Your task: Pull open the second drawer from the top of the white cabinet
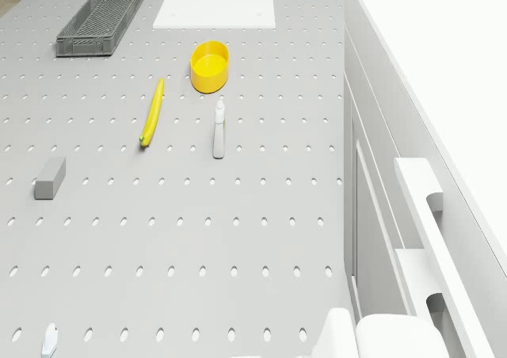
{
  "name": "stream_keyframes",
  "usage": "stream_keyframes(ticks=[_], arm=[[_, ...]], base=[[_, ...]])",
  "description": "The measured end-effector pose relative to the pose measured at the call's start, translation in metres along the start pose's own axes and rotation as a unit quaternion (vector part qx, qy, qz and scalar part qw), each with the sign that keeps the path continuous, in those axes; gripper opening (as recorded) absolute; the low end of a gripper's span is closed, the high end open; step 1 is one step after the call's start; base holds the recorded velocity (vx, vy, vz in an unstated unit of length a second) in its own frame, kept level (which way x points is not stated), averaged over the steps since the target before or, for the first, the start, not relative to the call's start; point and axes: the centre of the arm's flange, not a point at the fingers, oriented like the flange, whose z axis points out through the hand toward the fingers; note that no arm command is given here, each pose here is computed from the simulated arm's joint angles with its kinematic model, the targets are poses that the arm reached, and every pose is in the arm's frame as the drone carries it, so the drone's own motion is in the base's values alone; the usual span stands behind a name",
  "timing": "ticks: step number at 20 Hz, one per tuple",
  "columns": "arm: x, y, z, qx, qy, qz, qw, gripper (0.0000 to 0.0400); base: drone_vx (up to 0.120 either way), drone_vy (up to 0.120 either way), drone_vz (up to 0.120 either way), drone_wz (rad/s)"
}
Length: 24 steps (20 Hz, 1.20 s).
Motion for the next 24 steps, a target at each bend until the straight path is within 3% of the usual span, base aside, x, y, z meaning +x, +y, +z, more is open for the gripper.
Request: stream_keyframes(ticks=[2,5,6,7,8,12,17,18,19,20,21,22,23,24], arm=[[0.0,0.0,0.0,0.0,0.0,0.0,1.0,0.0195],[0.001,0.001,0.0,0.0,0.0,0.0,1.0,0.0145],[0.001,0.001,0.0,0.0,0.0,0.003,1.0,0.0142],[0.002,0.001,0.0,-0.003,0.003,0.0,1.0,0.0166],[-0.003,-0.001,-0.001,-0.005,0.005,0.015,1.0,0.0154],[-0.002,0.0,-0.001,-0.004,0.004,0.006,1.0,0.0128],[0.002,0.001,-0.008,-0.007,0.005,-0.011,1.0,0.017],[0.016,0.009,-0.009,-0.025,0.015,-0.041,0.999,0.0329],[0.024,0.011,-0.02,-0.051,0.029,-0.021,0.998,0.04],[0.009,0.0,-0.026,-0.038,0.026,-0.001,0.999,0.0356],[0.005,-0.001,-0.024,-0.031,0.023,0.001,0.999,0.0299],[0.008,0.0,-0.024,-0.025,0.029,-0.016,0.999,0.0303],[0.024,0.009,-0.029,-0.049,0.045,-0.047,0.997,0.04],[0.017,0.002,-0.034,-0.027,0.019,0.008,0.999,0.0378]], base=[[0.0,0.0,0.0,0.0],[0.0,0.0,0.0,0.0],[0.0,0.0,0.0,0.0],[0.0,0.0,0.0,0.0],[0.0,0.0,0.0,0.0],[0.0,0.0,0.0,0.0],[0.0,0.0,0.0,0.0],[0.0,0.0,0.0,0.0],[0.0,0.0,0.0,0.0],[0.0,0.0,0.0,0.0],[0.0,0.0,0.0,0.0],[0.0,0.0,0.0,0.0],[0.0,0.0,0.0,0.0],[0.0,0.0,0.0,0.0]])
